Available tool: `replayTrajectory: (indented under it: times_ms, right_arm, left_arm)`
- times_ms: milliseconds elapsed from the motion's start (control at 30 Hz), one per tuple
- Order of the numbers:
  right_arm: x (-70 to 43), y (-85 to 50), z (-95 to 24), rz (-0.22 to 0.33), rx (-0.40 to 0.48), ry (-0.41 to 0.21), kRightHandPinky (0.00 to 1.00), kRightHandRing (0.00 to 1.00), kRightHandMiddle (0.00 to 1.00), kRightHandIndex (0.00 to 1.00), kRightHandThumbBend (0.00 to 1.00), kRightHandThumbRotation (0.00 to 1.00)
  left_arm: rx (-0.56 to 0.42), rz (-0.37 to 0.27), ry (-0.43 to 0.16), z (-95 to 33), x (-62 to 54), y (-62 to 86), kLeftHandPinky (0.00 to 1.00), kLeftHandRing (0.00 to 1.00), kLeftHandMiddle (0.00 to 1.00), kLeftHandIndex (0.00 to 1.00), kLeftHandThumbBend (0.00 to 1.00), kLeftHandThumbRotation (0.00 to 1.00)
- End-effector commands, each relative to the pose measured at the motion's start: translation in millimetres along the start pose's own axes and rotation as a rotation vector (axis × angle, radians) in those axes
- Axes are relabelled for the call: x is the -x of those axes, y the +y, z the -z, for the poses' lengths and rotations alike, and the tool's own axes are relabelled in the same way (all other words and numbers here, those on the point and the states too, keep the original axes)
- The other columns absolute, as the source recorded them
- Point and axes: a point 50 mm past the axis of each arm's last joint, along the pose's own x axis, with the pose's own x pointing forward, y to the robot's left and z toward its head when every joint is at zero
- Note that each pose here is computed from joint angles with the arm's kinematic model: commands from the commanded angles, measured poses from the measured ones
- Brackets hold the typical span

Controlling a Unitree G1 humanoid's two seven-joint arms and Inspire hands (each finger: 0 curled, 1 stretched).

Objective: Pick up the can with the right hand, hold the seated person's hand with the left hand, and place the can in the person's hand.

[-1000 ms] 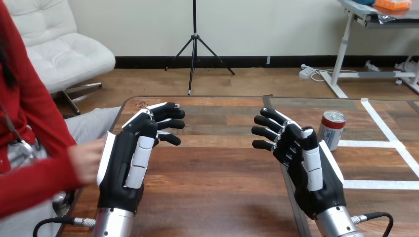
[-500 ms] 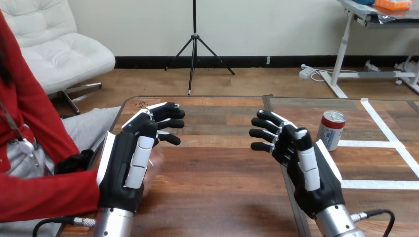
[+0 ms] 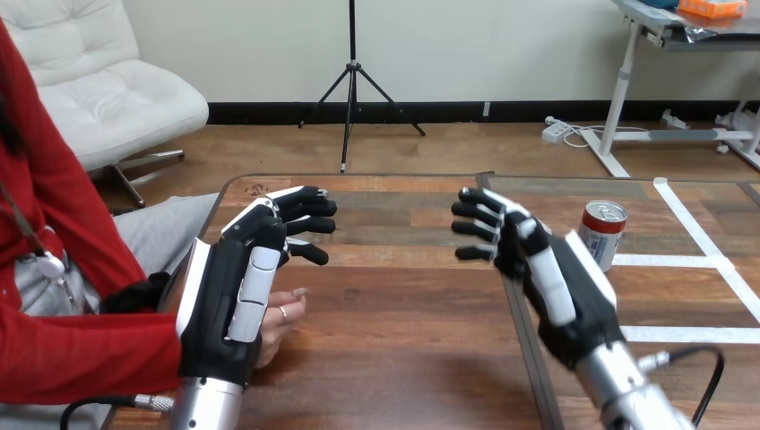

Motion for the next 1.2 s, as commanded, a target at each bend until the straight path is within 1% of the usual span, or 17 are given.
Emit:
replayTrajectory:
  times_ms: [0, 33, 300, 400, 567, 667, 767, 900, 933, 1067, 1167]
  right_arm:
    - [-51.4, -26.8, -46.0, 0.044, 0.147, -0.139, 0.72, 0.82, 0.84, 0.84, 0.80, 1.00]
    - [-53.3, -28.4, -46.9, 0.049, 0.154, -0.137, 0.72, 0.82, 0.84, 0.84, 0.77, 1.00]
    - [-69.4, -43.2, -54.9, 0.072, 0.221, -0.119, 0.72, 0.82, 0.84, 0.85, 0.68, 1.00]
    - [-74.4, -48.7, -56.9, 0.082, 0.236, -0.109, 0.73, 0.83, 0.85, 0.86, 0.67, 1.00]
    - [-81.7, -55.7, -61.0, 0.098, 0.247, -0.099, 0.76, 0.85, 0.86, 0.86, 0.62, 1.00]
    - [-85.7, -60.4, -64.1, 0.110, 0.281, -0.095, 0.78, 0.86, 0.87, 0.87, 0.58, 1.00]
    - [-89.8, -64.8, -66.8, 0.118, 0.295, -0.086, 0.79, 0.86, 0.87, 0.87, 0.57, 1.00]
    - [-94.6, -71.9, -68.7, 0.157, 0.335, -0.050, 0.79, 0.86, 0.88, 0.87, 0.59, 1.00]
    - [-95.5, -73.1, -69.0, 0.164, 0.341, -0.043, 0.79, 0.86, 0.88, 0.87, 0.63, 1.00]
    - [-97.9, -78.4, -70.0, 0.192, 0.380, -0.019, 0.79, 0.86, 0.87, 0.87, 0.69, 1.00]
    - [-100.1, -82.3, -71.5, 0.214, 0.430, 0.005, 0.79, 0.86, 0.87, 0.87, 0.74, 1.00]
  left_arm:
    - [-0.011, 0.018, -0.074, -9.4, -17.1, -0.1, 0.49, 0.65, 0.68, 0.66, 0.64, 1.00]
    - [-0.012, 0.019, -0.074, -9.4, -17.1, -0.1, 0.49, 0.65, 0.68, 0.66, 0.64, 1.00]
    - [-0.007, 0.014, -0.072, -9.9, -17.5, -0.5, 0.50, 0.65, 0.68, 0.66, 0.63, 1.00]
    - [-0.004, 0.013, -0.070, -9.7, -17.5, -0.4, 0.50, 0.65, 0.67, 0.65, 0.64, 1.00]
    - [-0.007, 0.013, -0.071, -9.8, -17.7, -0.3, 0.49, 0.64, 0.67, 0.65, 0.64, 1.00]
    - [-0.005, 0.012, -0.069, -9.8, -17.8, -0.4, 0.49, 0.64, 0.67, 0.65, 0.64, 1.00]
    - [-0.001, 0.010, -0.069, -9.9, -17.8, -0.6, 0.49, 0.64, 0.66, 0.65, 0.63, 1.00]
    - [0.001, 0.012, -0.072, -10.0, -17.8, -0.8, 0.49, 0.64, 0.66, 0.64, 0.63, 1.00]
    - [0.001, 0.013, -0.072, -10.0, -17.8, -0.8, 0.49, 0.64, 0.66, 0.64, 0.62, 1.00]
    - [-0.003, 0.015, -0.072, -10.0, -17.7, -0.8, 0.49, 0.64, 0.66, 0.64, 0.62, 1.00]
    - [-0.005, 0.014, -0.074, -10.3, -17.7, -0.8, 0.48, 0.64, 0.67, 0.65, 0.61, 1.00]
